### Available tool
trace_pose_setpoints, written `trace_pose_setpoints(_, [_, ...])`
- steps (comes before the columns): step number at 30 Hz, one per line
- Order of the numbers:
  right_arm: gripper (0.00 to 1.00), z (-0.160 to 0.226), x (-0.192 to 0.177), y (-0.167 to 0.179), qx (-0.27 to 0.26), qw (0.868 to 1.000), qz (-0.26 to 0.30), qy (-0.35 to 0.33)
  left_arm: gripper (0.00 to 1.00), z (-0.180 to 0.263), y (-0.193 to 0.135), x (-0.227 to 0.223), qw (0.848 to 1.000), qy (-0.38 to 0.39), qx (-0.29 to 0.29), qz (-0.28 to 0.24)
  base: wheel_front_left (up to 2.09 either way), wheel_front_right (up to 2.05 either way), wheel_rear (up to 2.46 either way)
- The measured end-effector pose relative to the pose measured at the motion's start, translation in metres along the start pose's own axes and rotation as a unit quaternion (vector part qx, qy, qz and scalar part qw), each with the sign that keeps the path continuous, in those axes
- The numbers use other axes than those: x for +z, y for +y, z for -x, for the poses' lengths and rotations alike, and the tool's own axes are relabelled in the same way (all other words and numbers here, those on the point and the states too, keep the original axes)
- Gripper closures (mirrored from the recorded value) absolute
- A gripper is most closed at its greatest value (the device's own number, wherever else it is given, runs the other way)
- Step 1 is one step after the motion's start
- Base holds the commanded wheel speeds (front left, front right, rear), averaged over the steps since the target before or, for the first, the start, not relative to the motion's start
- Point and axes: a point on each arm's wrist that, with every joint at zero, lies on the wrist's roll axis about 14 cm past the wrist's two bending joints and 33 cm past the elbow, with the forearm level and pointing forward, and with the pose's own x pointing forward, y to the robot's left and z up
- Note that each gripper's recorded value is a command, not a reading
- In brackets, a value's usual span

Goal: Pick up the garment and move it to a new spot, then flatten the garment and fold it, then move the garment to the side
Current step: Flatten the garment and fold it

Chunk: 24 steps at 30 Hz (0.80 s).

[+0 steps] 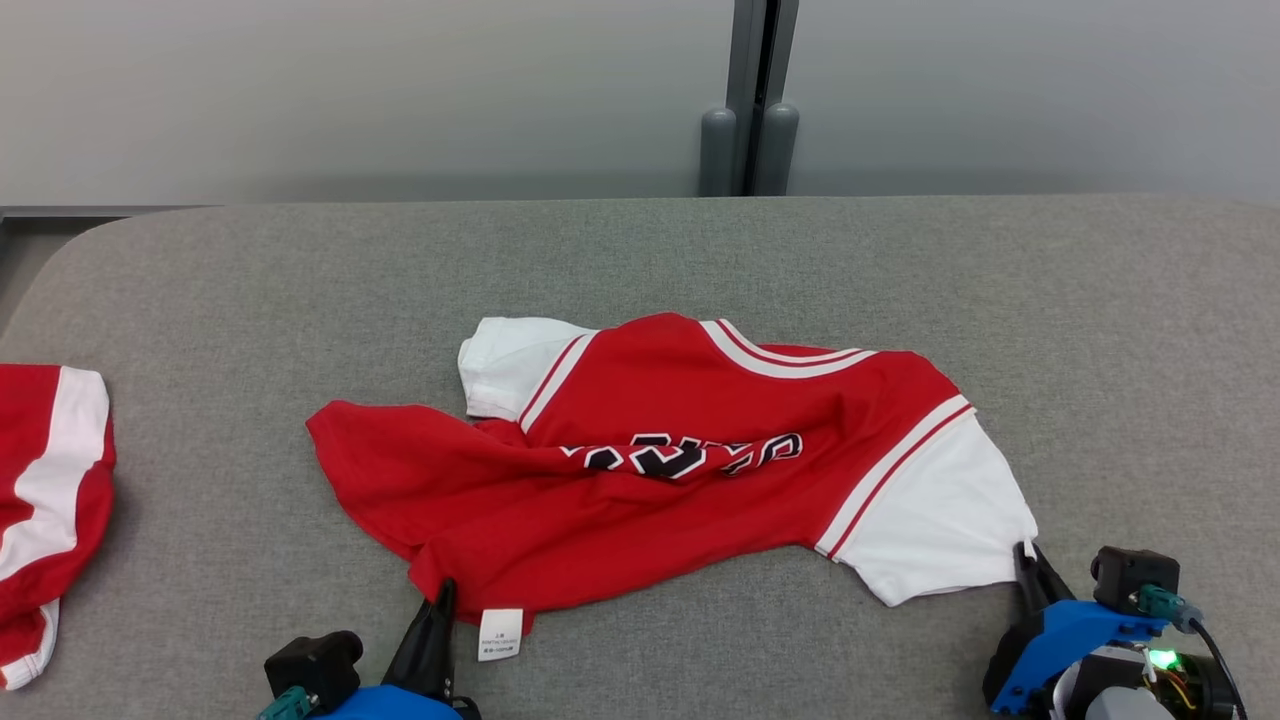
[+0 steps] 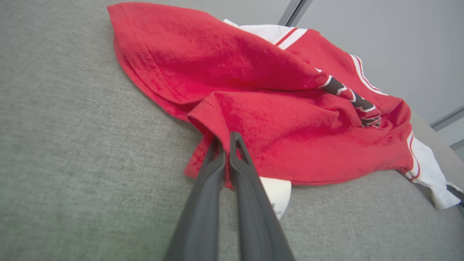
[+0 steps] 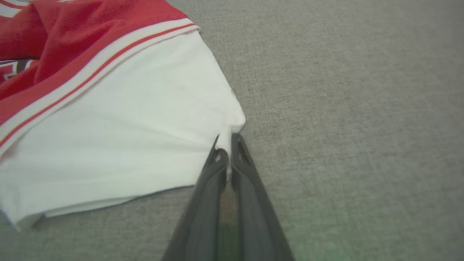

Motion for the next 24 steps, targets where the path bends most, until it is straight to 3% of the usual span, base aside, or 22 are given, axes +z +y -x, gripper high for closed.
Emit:
trace_pose_setpoints(6, [1.00, 0.000, 0.047, 0.021, 0.029, 0.996, -0.029, -0.075, 1.00, -0.003, -0.006, 0.031, 0.999, -0.047, -0.012, -0.007, 0.00, 0.00, 0.00])
trace_pose_setpoints(11, [1.00, 0.016, 0.137, 0.026, 0.047, 0.973, -0.075, -0.213, 1.00, -0.010, -0.025, 0.092, 0.989, -0.126, -0.051, -0.049, 0.00, 0.00, 0.00])
trace_pose_setpoints(15, [1.00, 0.048, 0.231, 0.015, 0.060, 0.931, -0.099, -0.346, 1.00, -0.015, -0.048, 0.162, 0.968, -0.210, -0.092, -0.100, 0.00, 0.00, 0.00])
trace_pose_setpoints(19, [1.00, 0.101, 0.322, 0.008, 0.081, 0.872, -0.091, -0.473, 1.00, -0.009, -0.078, 0.238, 0.933, -0.299, -0.131, -0.155, 0.00, 0.00, 0.00])
trace_pose_setpoints(24, [1.00, 0.167, 0.396, 0.006, 0.099, 0.807, -0.057, -0.579, 1.00, 0.008, -0.109, 0.312, 0.887, -0.385, -0.158, -0.201, 0.00, 0.00, 0.00])
